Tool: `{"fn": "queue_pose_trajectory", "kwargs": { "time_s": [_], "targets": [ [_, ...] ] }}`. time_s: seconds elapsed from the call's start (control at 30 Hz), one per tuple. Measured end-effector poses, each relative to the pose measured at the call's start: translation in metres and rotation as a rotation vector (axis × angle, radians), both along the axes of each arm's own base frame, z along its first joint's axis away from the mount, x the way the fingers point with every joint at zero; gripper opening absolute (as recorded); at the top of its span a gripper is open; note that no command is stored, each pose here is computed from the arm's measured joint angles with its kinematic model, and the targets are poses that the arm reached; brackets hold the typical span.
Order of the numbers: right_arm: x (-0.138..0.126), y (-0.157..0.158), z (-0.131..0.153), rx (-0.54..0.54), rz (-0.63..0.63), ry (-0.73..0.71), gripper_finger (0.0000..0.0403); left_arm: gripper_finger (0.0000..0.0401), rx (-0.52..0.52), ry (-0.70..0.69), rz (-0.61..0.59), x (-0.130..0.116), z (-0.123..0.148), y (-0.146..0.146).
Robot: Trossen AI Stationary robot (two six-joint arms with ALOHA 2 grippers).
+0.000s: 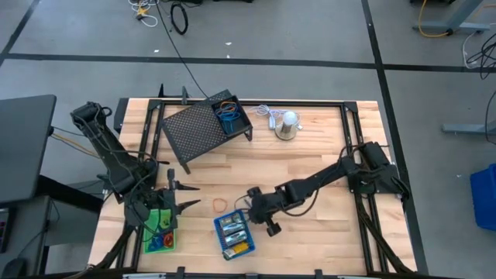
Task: Pick & Place Office Desk Supplies
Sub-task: Put the blue crayon into the blue bin
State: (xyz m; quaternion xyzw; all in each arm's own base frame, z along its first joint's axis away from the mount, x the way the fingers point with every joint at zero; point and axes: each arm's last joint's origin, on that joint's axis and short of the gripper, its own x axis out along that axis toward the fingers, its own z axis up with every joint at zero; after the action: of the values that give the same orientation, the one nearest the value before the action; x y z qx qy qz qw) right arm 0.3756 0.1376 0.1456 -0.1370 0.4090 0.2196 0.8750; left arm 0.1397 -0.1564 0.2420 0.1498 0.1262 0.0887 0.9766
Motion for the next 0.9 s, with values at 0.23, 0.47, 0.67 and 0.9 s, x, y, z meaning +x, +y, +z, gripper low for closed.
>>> {"fn": "queue_pose_trajectory", "kwargs": {
  "time_s": [0.23, 0.47, 0.67, 0.9],
  "targets": [
    [-0.005, -0.007, -0.001, -0.006, -0.06, 0.145, 0.0063, 0.0173, -0.006, -0.002, -0.001, 0.0, 0.001, 0.0],
    [0.008, -0.015, 0.019, 0.018, -0.144, 0.146, 0.0186, 0.0173, -0.002, -0.001, -0.002, 0.0, 0.001, 0.0],
    [0.017, -0.025, 0.008, 0.042, -0.225, 0.192, 0.0214, 0.0173, 0.0, 0.0, -0.003, 0.0, 0.001, 0.0],
    [0.021, -0.027, -0.015, 0.038, -0.276, 0.245, 0.0192, 0.0173, 0.005, 0.004, -0.004, 0.0, 0.001, 0.0]
  ]
}}
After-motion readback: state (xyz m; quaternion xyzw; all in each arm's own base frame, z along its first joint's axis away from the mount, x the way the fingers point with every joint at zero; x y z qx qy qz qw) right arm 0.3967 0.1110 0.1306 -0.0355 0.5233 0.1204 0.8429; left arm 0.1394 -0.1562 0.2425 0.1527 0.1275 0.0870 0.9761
